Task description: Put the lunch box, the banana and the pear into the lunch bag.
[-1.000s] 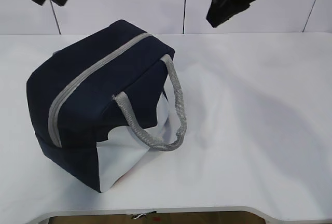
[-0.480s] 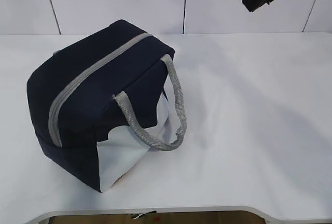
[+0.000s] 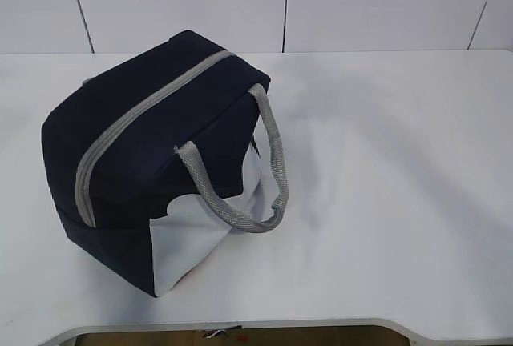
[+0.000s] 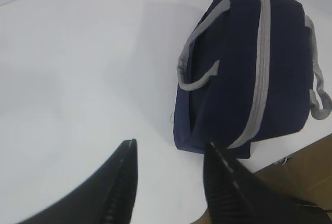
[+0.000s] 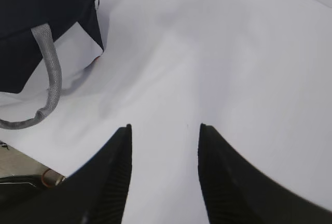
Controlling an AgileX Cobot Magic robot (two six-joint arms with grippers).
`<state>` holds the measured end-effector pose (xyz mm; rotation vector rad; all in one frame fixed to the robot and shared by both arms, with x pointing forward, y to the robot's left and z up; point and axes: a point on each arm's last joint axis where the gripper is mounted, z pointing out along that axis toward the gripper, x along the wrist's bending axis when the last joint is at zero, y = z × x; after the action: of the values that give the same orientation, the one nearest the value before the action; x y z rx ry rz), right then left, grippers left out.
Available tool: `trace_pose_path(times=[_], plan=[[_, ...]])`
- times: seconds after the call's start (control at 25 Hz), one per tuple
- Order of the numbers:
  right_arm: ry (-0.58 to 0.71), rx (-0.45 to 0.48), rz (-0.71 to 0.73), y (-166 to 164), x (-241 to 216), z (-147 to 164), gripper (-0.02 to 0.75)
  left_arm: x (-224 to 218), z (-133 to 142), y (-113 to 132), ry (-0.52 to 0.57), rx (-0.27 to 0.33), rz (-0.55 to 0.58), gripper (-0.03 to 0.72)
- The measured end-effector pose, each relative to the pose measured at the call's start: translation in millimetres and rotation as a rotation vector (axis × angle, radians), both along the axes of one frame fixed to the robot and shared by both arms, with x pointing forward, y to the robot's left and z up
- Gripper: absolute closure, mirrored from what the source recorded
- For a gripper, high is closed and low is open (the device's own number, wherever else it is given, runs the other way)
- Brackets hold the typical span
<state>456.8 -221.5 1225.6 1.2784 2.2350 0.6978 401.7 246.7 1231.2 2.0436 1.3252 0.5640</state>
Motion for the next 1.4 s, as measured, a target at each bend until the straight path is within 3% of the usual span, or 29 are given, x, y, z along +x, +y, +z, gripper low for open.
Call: trace_pose_path(times=[0.48,0.68,1.0,1.28,1.4], plan=[[-0.073,0.05,-0.039,-38.4,-102.1,-15.7,0.38,-109.7,3.4,34.5,-0.229,-0.038,0.018,0.43],[-0.172,0.096,-0.047,-58.2,-155.9,-23.7,0.38,-146.7,-8.6,47.8,-0.308,-0.036,0.036,0.431],[-0.303,0.199,-0.053,-80.2,-222.3,-47.5,0.38,-178.1,-51.4,58.5,-0.33,-0.027,0.048,0.44],[-0.318,0.223,-0.043,-87.9,-247.9,-98.6,0.38,-186.4,-117.7,60.1,-0.262,-0.014,0.04,0.445],[-0.329,0.227,-0.042,-89.8,-253.0,-123.4,0.38,-192.5,-142.8,59.3,-0.274,-0.042,0.026,0.445]])
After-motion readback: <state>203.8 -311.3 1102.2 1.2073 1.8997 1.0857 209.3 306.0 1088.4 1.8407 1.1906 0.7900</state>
